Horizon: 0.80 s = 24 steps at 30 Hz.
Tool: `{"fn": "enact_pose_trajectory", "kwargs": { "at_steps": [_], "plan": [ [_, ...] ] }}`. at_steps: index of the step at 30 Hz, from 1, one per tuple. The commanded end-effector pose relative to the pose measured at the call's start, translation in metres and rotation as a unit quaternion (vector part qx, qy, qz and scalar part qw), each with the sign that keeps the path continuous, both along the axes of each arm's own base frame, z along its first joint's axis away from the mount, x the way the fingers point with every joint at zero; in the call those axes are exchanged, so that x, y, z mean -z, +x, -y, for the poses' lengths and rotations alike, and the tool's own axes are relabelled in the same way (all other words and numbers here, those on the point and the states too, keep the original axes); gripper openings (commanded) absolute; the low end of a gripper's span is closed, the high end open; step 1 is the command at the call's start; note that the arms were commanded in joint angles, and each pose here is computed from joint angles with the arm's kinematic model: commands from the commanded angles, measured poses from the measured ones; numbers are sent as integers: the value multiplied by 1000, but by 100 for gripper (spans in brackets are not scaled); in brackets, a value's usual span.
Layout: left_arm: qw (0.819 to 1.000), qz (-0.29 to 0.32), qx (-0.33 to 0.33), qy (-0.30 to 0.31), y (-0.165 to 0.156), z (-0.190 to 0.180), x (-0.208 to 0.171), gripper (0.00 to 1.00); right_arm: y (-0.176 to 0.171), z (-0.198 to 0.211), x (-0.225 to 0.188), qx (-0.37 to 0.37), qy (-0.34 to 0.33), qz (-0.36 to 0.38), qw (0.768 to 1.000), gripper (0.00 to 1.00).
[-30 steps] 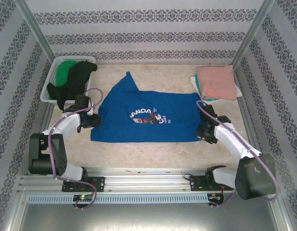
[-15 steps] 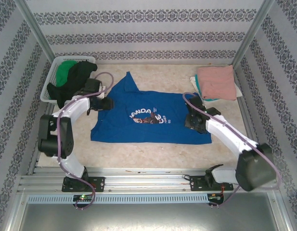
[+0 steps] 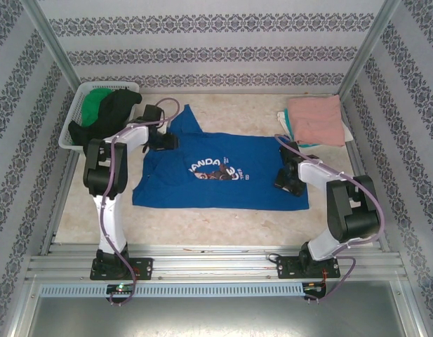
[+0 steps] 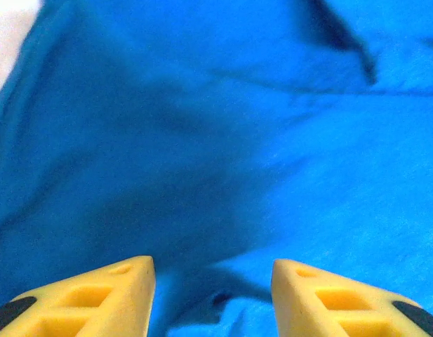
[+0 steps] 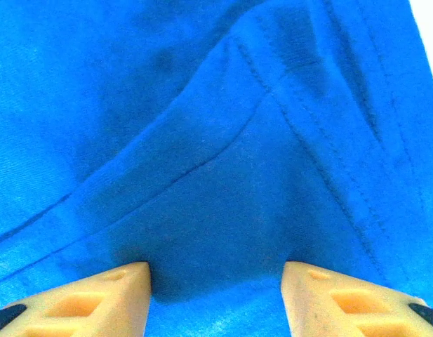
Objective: Fold and stack the t-shirts
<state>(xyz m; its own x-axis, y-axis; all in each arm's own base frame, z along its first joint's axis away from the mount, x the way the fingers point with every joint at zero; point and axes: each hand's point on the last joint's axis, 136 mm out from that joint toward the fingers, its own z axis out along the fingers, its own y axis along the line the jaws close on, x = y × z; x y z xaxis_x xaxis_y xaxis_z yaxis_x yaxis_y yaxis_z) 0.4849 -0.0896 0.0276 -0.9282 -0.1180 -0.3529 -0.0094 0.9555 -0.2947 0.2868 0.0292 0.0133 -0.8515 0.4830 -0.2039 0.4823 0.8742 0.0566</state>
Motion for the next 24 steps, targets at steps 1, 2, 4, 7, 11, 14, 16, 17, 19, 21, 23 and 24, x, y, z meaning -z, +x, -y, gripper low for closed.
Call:
{"fn": "enact_pose_trajectory", "kwargs": {
  "at_steps": [1,2,4,7,11,14,16,17,19,21,23,24],
  "plan": [
    [998,-38,-39,8,-28,-26,14,48,-16,9,4,25,8,-6,1000,54],
    [998,-41,-39,10,-33,-28,15,48,-19,12,4,30,8,-6,999,54],
    [998,-47,-42,14,-43,-33,16,48,-25,16,4,38,8,-5,999,54],
    [998,-52,-44,10,-55,-37,17,47,-36,19,3,43,4,-1,999,55],
    [998,-37,-48,13,-60,-42,4,48,-38,16,-12,35,16,26,999,56],
    [999,-15,-43,-2,-42,-35,-16,48,-29,10,-33,15,25,63,998,56],
    [999,-1,-38,-9,-26,-27,-30,48,-20,6,-49,2,23,88,996,57],
    [999,9,-34,-10,-16,-22,-38,48,-14,5,-56,-3,22,100,995,57],
    [999,25,-27,-14,1,-12,-47,49,0,2,-69,-16,21,118,993,57],
    [999,31,-16,-31,18,3,-51,50,17,-2,-80,-30,19,130,991,57],
    [999,34,-6,-35,33,14,-48,50,38,-8,-90,-49,16,137,989,57],
    [999,32,1,-38,40,21,-44,50,50,-11,-96,-59,12,141,988,57]
  ]
}}
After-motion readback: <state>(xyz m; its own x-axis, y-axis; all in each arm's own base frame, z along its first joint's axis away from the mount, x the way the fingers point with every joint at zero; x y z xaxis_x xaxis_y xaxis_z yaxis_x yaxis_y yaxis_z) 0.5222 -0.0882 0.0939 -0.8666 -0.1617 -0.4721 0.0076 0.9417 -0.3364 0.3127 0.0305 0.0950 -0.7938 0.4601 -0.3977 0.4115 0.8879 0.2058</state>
